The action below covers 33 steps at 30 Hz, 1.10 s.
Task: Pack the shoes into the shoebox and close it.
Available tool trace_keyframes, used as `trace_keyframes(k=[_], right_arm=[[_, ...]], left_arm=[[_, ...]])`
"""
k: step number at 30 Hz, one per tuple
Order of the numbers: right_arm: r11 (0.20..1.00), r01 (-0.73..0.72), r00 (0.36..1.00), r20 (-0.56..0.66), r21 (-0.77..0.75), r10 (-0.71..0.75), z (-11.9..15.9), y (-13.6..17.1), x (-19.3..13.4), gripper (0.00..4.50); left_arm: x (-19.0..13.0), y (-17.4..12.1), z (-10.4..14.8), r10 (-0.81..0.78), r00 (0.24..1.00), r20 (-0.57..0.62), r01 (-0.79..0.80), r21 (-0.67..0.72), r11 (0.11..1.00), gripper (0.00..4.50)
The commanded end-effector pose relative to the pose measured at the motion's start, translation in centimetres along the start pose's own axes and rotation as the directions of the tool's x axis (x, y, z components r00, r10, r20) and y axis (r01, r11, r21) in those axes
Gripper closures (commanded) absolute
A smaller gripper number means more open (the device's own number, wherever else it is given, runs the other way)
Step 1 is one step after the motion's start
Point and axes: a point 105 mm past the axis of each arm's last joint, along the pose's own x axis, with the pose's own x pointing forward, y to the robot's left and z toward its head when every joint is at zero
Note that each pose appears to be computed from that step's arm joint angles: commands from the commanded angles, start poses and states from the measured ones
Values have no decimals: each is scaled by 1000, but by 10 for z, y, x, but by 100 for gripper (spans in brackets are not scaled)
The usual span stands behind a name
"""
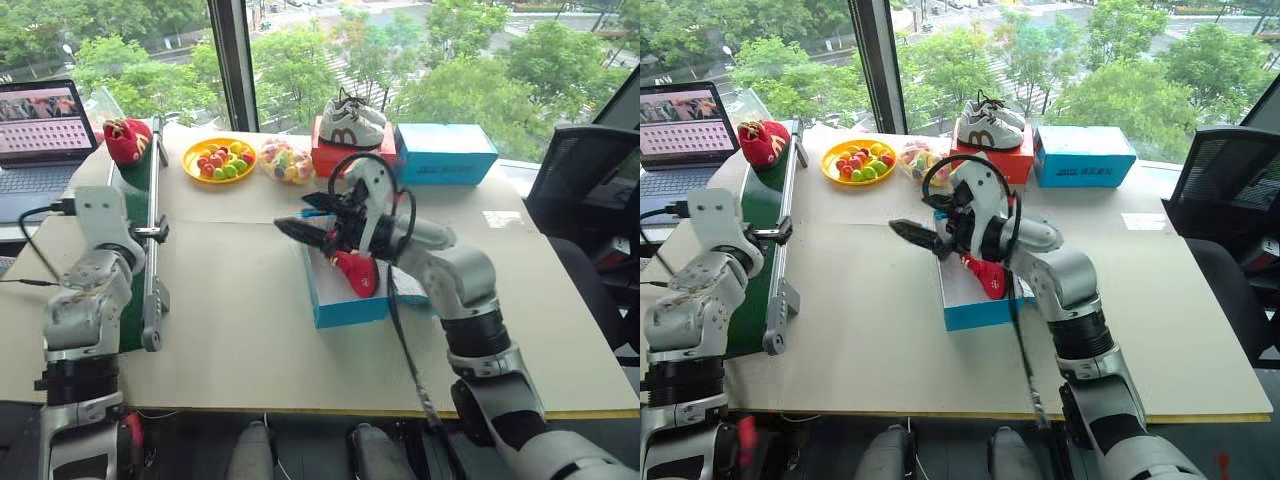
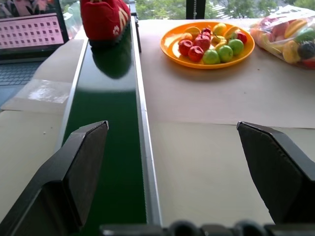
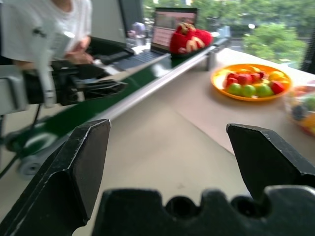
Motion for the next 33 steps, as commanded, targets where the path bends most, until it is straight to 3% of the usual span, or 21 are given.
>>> trace_keyframes(k=[1,17,33], right_arm=[[996,-3,1000,-3,-87,3,3,3,0,3],[987,50,996,-67,-151,-61,-10,-5,-6,3],[983,50,992,-101,-174,-69,-13,-4,-11,3]], left_arm=[[1,22,6,83,996,37,-83,-14,996,0],[30,25,-38,-4,1000,2,3,86,996,0],[36,11,-53,-137,990,8,136,100,986,0]])
